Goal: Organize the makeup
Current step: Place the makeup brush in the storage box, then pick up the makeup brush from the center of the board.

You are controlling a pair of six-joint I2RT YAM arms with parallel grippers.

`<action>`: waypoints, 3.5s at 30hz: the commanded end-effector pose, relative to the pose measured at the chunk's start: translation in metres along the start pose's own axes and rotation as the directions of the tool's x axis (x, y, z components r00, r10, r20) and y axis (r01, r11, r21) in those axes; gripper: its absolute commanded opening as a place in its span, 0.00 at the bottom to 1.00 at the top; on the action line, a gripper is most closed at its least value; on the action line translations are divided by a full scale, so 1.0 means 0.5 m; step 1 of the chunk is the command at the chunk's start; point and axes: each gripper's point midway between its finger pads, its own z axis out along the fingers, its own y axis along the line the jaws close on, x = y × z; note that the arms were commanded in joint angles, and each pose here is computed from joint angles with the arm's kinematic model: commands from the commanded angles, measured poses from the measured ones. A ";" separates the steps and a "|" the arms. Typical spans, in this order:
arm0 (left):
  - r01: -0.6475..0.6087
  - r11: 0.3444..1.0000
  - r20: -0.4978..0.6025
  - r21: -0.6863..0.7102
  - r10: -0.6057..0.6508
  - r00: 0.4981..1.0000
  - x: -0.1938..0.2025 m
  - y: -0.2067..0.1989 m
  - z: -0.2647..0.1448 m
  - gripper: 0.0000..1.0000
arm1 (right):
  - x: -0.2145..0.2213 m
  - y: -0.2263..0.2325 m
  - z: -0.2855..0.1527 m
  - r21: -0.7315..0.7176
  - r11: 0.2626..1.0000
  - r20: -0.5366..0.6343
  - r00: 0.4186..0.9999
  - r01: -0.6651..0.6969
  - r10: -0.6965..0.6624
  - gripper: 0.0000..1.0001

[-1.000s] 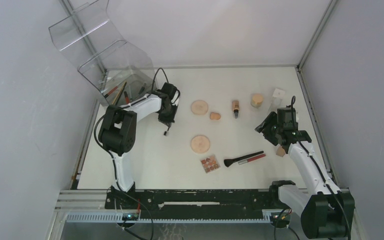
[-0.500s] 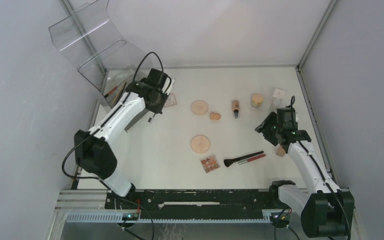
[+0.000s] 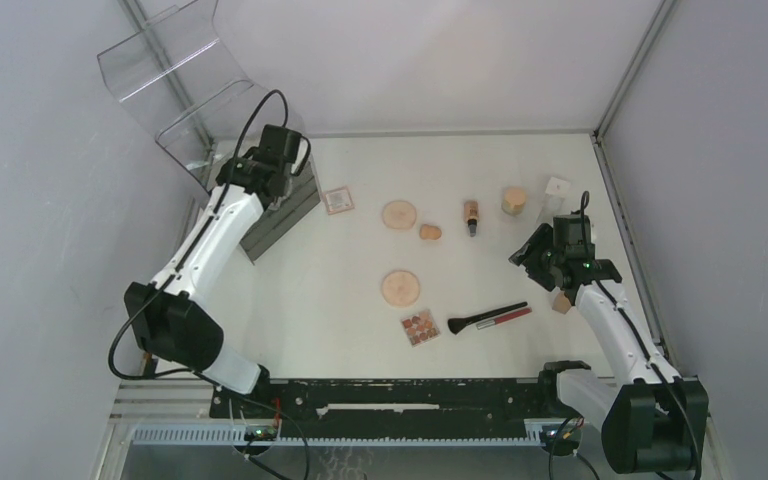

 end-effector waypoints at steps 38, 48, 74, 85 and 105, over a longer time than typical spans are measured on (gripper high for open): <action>-0.411 0.571 0.448 0.711 0.083 0.890 -0.091 -0.797 -0.409 0.71 | -0.054 -0.039 -0.053 0.058 0.998 0.149 0.989 -0.028 0.020 0.66; -0.451 0.526 0.457 0.721 0.128 0.880 -0.074 -0.935 -0.405 0.73 | -0.075 -0.059 -0.070 0.079 0.994 0.188 0.981 -0.071 0.055 0.66; -0.502 0.581 0.424 0.640 0.278 0.862 -0.036 -1.022 -0.294 0.60 | -0.066 -0.055 -0.064 0.069 0.995 0.160 0.985 -0.072 0.060 0.66; -0.409 0.576 0.332 0.708 0.240 0.912 -0.039 -1.019 -0.243 0.35 | -0.066 -0.051 -0.063 0.059 0.996 0.158 0.986 -0.067 0.057 0.66; -0.409 0.743 0.478 0.530 0.136 0.867 -0.157 -0.696 -0.303 0.00 | -0.065 -0.042 -0.056 0.033 0.997 0.149 0.987 -0.064 0.059 0.66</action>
